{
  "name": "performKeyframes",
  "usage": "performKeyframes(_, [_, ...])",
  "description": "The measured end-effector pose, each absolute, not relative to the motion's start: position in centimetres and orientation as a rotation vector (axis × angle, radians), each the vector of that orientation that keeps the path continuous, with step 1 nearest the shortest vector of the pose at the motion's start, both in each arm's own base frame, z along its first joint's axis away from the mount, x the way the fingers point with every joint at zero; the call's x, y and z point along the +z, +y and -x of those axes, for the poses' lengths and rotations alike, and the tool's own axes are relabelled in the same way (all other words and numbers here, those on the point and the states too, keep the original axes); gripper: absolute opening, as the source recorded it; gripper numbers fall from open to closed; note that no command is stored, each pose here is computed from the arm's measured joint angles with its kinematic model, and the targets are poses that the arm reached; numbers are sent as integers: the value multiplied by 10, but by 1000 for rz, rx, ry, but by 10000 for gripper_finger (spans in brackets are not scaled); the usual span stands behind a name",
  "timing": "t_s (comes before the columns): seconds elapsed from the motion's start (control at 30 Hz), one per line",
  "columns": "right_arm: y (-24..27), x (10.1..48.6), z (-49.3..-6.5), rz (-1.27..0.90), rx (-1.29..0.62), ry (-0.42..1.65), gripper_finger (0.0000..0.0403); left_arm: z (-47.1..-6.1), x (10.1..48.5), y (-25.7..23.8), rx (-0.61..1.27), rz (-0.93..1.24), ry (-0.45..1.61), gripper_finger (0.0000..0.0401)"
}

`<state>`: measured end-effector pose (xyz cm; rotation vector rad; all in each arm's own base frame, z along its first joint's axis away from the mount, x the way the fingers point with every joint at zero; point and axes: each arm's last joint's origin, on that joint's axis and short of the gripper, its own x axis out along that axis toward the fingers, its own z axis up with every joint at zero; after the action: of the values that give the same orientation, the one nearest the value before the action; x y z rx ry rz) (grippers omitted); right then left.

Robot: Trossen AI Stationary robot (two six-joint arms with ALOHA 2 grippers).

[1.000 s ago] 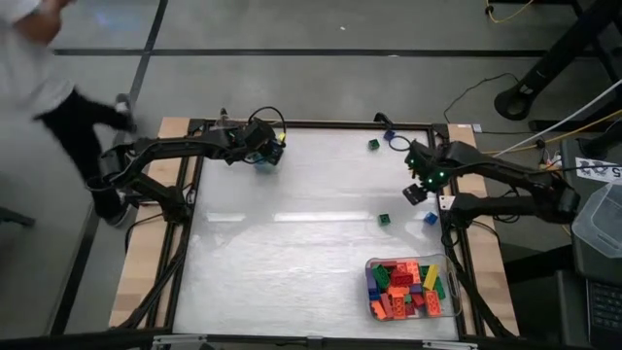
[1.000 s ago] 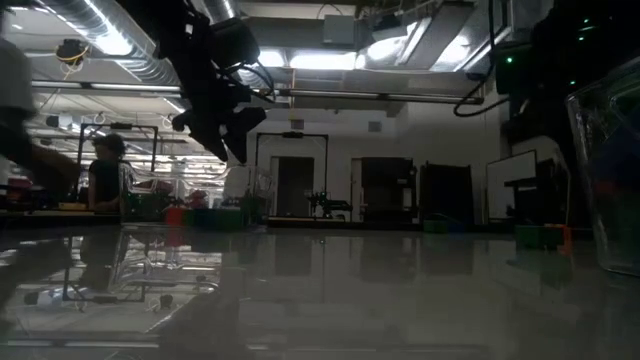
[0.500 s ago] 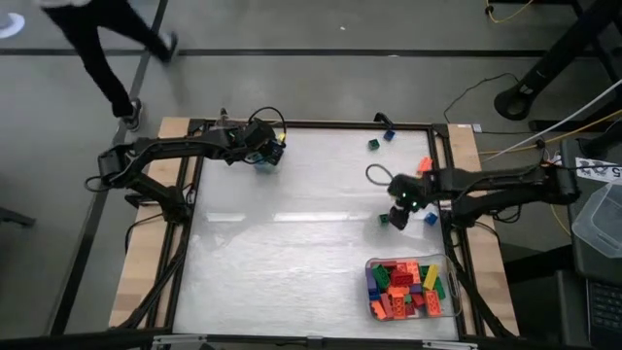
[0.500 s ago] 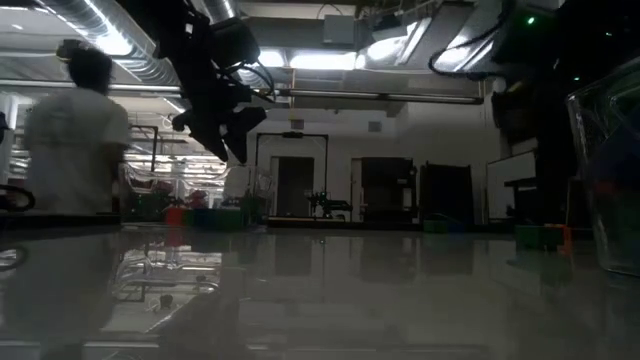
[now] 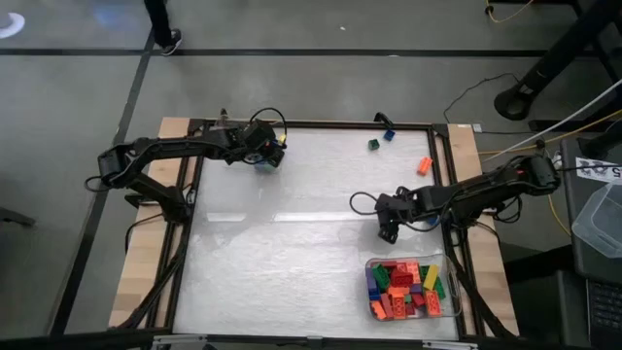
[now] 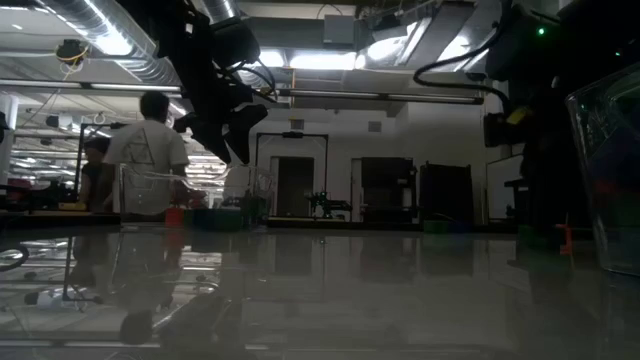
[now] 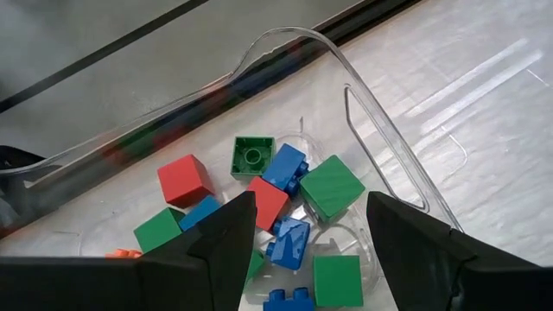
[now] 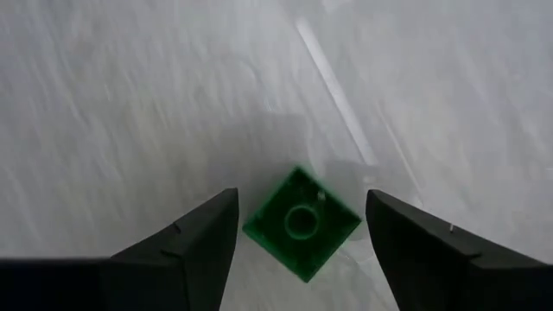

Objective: Sort blocks by size
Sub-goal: Put the square green game piece into the top transparent bin

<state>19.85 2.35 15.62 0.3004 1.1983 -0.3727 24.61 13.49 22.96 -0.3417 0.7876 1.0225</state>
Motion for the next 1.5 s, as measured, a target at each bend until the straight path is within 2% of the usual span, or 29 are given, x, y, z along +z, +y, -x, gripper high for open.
performKeyframes(0.37, [26, 141, -201, -254, -381, 1288, 248, -246, 230, 135, 1022, 342, 788, 210])
performKeyframes(0.47, [26, 140, -202, -254, -383, 1292, 224, -246, 230, 135, 1022, 342, 788, 210])
performKeyframes(0.63, [27, 141, -204, -264, -369, 1277, 150, -246, 230, 135, 1022, 342, 788, 210])
performKeyframes(0.7, [27, 143, -207, -257, -361, 1267, 135, -246, 229, 135, 1007, 351, 789, 210])
performKeyframes(0.9, [29, 166, -231, -194, -324, 1113, 136, -258, 234, 129, 851, 448, 706, 210])
performKeyframes(1.07, [30, 190, -251, -102, -292, 958, 158, -276, 244, 115, 653, 522, 567, 210])
performKeyframes(1.23, [31, 210, -267, 13, -264, 806, 149, -294, 257, 93, 439, 659, 419, 210])
performKeyframes(1.5, [32, 231, -283, 140, -220, 596, 154, -308, 262, 49, 302, 802, 383, 210])
